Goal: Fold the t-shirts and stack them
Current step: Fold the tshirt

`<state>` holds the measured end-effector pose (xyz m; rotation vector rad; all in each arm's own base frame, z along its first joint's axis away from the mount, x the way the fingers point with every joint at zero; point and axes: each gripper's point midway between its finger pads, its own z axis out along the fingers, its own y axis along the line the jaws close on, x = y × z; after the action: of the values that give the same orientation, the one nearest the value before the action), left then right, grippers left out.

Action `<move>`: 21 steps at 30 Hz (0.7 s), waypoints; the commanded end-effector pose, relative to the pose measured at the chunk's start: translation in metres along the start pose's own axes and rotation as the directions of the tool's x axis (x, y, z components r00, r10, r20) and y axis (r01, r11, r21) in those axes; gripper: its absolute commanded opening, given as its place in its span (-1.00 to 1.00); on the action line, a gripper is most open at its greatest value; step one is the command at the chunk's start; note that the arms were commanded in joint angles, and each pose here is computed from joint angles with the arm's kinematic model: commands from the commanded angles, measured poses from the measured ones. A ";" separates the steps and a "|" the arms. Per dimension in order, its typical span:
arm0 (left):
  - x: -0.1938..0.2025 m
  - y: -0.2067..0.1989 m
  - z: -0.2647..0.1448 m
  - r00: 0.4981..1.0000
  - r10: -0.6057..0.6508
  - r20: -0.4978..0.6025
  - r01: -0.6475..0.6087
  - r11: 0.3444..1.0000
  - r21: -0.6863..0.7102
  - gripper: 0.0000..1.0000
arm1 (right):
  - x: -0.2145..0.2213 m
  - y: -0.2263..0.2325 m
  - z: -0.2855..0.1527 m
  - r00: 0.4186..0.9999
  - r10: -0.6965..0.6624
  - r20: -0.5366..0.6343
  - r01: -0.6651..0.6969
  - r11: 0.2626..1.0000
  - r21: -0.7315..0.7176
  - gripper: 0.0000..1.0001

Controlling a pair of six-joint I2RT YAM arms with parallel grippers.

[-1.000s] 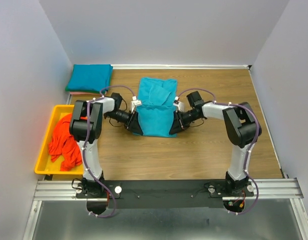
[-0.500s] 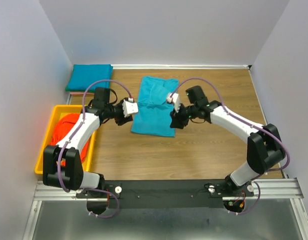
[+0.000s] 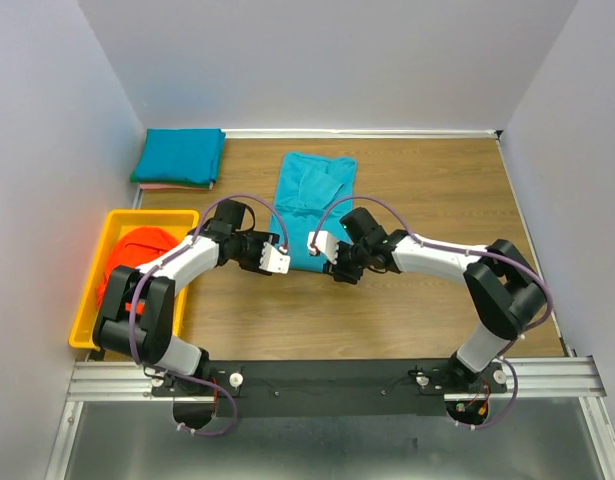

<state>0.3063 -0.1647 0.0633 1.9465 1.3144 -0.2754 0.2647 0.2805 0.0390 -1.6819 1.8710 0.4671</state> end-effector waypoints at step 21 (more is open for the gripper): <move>0.035 -0.021 0.028 0.993 0.061 -0.100 -0.033 0.963 0.269 -0.63 | 0.055 0.005 0.016 0.989 -0.040 -0.143 0.049 0.997 0.059 -0.77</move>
<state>0.3239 -0.1613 0.0251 2.1835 1.3180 -0.2910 0.2800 0.2767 0.0197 -1.6858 1.8061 0.3348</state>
